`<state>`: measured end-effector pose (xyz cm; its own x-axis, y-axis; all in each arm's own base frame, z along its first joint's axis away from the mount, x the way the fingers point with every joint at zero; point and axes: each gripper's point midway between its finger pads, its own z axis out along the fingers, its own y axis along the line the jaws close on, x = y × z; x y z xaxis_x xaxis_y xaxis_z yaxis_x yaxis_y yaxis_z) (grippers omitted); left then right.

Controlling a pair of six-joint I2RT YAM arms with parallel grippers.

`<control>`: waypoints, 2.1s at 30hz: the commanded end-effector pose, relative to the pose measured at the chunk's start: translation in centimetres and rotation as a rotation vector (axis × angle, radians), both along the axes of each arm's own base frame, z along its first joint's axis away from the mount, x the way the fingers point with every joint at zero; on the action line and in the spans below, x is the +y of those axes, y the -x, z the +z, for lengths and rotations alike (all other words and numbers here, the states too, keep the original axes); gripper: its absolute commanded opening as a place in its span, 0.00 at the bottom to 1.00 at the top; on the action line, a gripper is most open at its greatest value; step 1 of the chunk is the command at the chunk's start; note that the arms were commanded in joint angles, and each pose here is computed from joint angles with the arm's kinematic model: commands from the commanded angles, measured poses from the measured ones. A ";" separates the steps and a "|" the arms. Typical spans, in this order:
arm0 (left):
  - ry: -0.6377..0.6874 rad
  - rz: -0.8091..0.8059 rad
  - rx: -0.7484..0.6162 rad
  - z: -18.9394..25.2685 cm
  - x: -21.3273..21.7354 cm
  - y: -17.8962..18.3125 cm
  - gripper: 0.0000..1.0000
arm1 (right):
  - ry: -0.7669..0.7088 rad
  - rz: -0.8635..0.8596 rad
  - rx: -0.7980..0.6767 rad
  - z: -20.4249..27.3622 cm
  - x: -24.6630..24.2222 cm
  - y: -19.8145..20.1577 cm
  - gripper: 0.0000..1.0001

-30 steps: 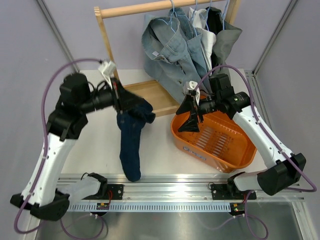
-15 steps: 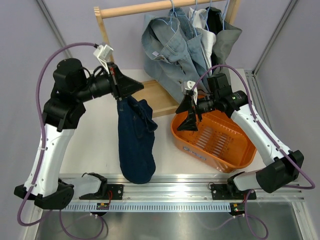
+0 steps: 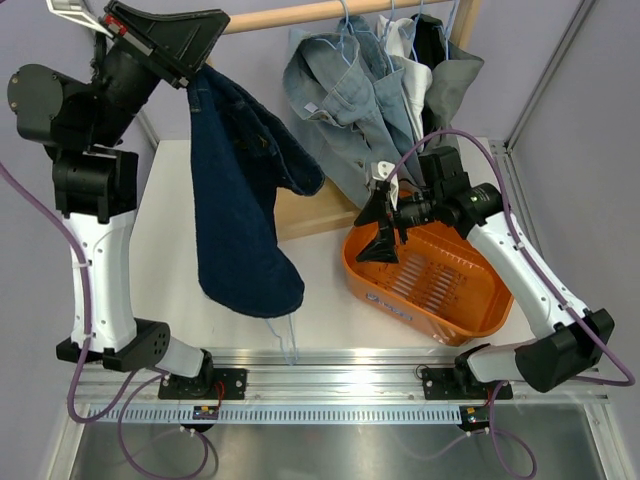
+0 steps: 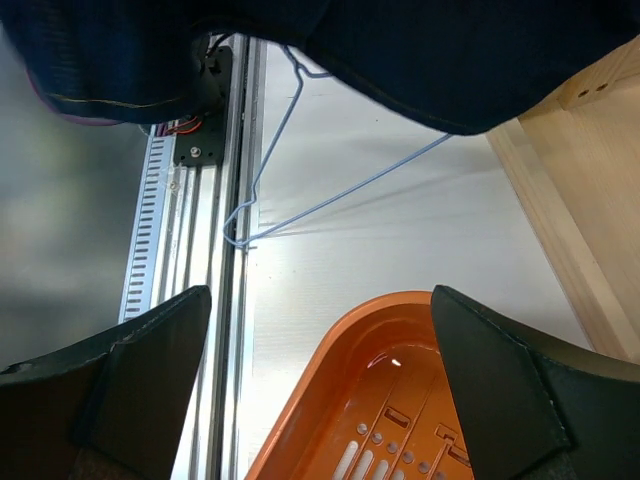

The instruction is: Remove the skirt from the hanger

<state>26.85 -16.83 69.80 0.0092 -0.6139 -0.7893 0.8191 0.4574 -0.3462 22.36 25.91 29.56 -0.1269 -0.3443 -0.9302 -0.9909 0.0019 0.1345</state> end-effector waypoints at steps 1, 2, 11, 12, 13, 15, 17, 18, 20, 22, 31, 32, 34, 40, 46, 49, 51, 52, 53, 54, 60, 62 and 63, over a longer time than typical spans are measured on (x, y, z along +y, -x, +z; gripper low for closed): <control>0.112 -0.052 -0.049 2.7 0.1 0.2 0.00 | -0.008 -0.006 -0.032 1.1 -0.3 1.2 0.99; 0.110 -0.049 -0.041 2.4 0.2 -0.1 0.00 | -0.007 -0.011 -0.016 0.9 -0.4 1.2 0.99; 0.078 -0.039 -0.005 1.2 0.0 -0.8 0.00 | -0.013 -0.003 -0.002 1.2 -0.2 1.3 0.99; 0.073 -0.039 0.005 0.9 -0.1 -1.0 0.00 | -0.010 -0.002 0.002 1.1 -0.2 1.3 1.00; 0.070 -0.041 0.010 0.7 -0.2 -1.1 0.00 | -0.010 -0.002 0.002 1.2 -0.2 1.3 0.99; 0.066 -0.044 0.013 0.5 -0.2 -1.1 0.00 | -0.005 -0.001 0.005 1.0 -0.3 1.3 0.99; 0.061 -0.059 0.006 0.6 -0.4 -0.8 0.00 | -0.002 -0.003 -0.002 1.0 -0.3 1.3 0.99; 0.054 -0.082 -0.012 0.8 -0.7 -0.4 0.00 | 0.001 -0.004 -0.001 1.0 -0.4 1.4 0.99; 0.064 -0.135 -0.031 1.6 -1.1 0.4 0.00 | 0.007 -0.001 -0.002 0.9 -0.5 1.4 0.99; 0.061 -0.188 -0.036 2.0 -1.6 0.8 0.00 | 0.011 -0.002 -0.005 1.0 -0.5 1.4 0.99; 0.008 -0.185 -0.001 -0.3 -1.9 0.2 0.00 | 0.029 -0.023 -0.034 1.1 -0.9 1.4 1.00; 0.004 -0.186 -0.001 -0.4 -1.9 0.3 0.00 | 0.031 -0.025 -0.037 1.1 -1.0 1.4 0.99; -0.011 -0.202 0.003 -0.7 -2.1 0.6 0.00 | 0.038 -0.033 -0.045 1.1 -1.2 1.4 0.99; -0.044 -0.261 0.017 -1.8 -2.8 1.4 0.00 | 0.013 -0.045 -0.057 2.3 -1.1 1.5 1.00; -0.103 -0.407 0.007 -3.7 -5.2 3.4 0.00 | -0.152 -0.039 -0.126 9.5 0.2 1.3 1.00; -0.149 -0.526 -0.007 -5.4 -7.2 5.5 0.00 | -0.220 -0.048 -0.119 11.7 0.9 0.8 0.99; -0.173 -0.577 -0.030 -6.4 -8.2 6.7 0.00 | -0.288 -0.063 -0.157 13.8 1.5 0.1 0.99; -0.179 -0.585 -0.030 -6.8 -8.5 6.9 0.00 | -0.311 -0.092 -0.091 14.2 1.8 0.2 1.00; -0.180 -0.592 -0.013 -7.7 -8.8 6.9 0.00 | -0.354 -0.082 -0.131 15.5 2.6 0.4 0.99; -0.171 -0.579 -0.011 -7.8 -8.8 6.7 0.00 | -0.374 -0.091 -0.149 16.3 2.9 0.8 0.99; -0.117 -0.592 -0.014 -7.6 -9.0 7.0 0.00 | -0.457 -0.281 -0.261 18.4 6.8 1.4 0.99; -0.109 -0.603 -0.013 -7.4 -9.2 7.2 0.00 | -0.447 -0.355 -0.287 17.8 7.5 -0.1 1.00; -0.108 -0.609 -0.007 -7.6 -9.3 7.2 0.00 | -0.447 -0.355 -0.296 17.6 7.9 -0.1 0.99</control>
<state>23.40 -27.35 58.21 -0.4291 -0.3521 -0.8318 0.8902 -0.0087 -0.4555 19.10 33.86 44.84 0.0502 0.0254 -0.9984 -0.9900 0.1336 -0.0464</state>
